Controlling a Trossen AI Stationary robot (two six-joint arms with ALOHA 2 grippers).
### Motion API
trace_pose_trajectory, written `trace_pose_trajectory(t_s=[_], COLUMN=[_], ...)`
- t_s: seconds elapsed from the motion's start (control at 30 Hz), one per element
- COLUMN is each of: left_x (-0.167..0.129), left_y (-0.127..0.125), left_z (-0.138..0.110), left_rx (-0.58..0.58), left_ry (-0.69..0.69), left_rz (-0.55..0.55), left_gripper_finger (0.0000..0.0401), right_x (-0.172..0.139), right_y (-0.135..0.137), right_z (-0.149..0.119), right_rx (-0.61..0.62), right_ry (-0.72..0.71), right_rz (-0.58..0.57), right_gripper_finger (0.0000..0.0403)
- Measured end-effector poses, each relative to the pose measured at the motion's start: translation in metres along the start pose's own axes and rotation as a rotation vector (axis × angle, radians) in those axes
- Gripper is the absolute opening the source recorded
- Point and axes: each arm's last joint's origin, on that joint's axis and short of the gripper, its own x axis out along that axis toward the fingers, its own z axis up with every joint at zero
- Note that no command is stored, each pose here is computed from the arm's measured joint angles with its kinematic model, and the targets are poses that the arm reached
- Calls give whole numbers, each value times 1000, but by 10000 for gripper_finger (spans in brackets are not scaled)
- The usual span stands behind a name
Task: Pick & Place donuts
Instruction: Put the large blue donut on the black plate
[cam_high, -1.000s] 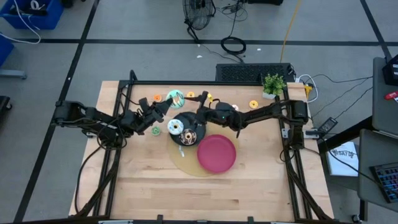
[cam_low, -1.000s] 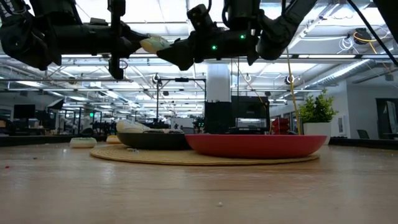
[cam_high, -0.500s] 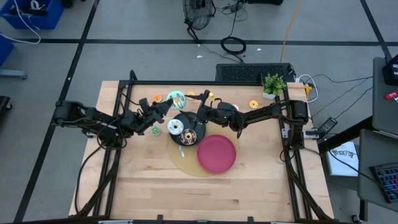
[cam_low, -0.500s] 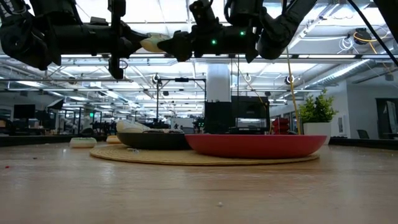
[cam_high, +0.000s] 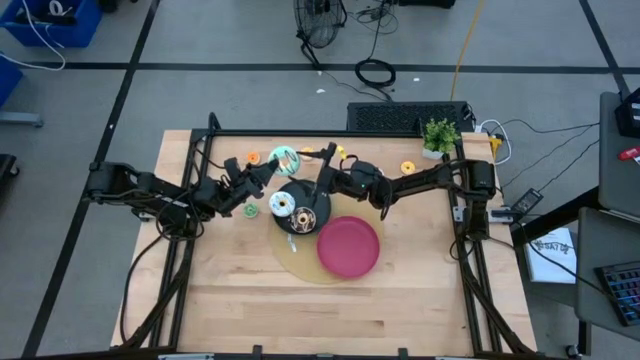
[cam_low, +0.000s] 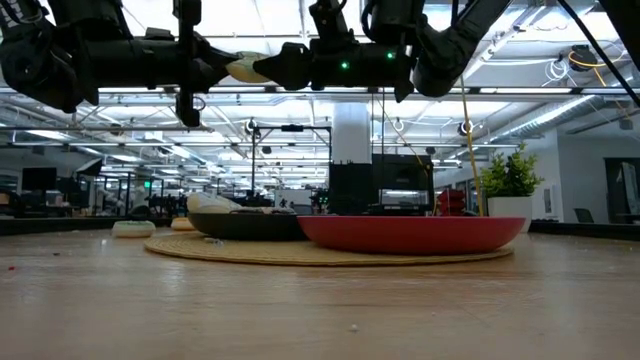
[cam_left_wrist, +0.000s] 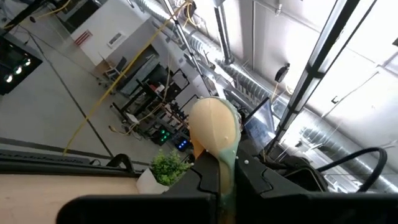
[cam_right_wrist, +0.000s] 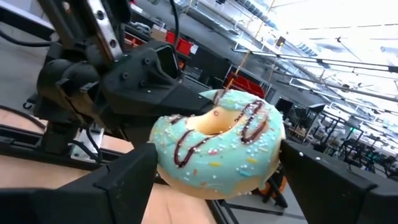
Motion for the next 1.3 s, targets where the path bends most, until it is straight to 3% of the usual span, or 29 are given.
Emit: trace_pose_trajectory(t_s=[0.27,0.5,0.63,0.9,1.03,1.3], left_x=[0,0,0,0,0,16], left_y=[0,0,0,0,-1,-16], left_z=[0,0,0,0,0,-3], left_rx=[3,-4,1,-9,-11,2], left_ry=[0,-3,-5,-2,4,40], left_rz=[-1,3,6,2,-8,-39], left_gripper_finger=[12,24,12,26,12,24], right_x=[0,1,7,10,10,10], right_y=[2,2,1,0,-1,-2], right_z=[0,1,4,9,5,3], right_rx=[-27,-47,-49,-52,-55,-56], right_ry=[-13,-7,13,1,32,53], right_rz=[48,53,62,53,64,54], right_gripper_finger=[318,341,348,340,339,339])
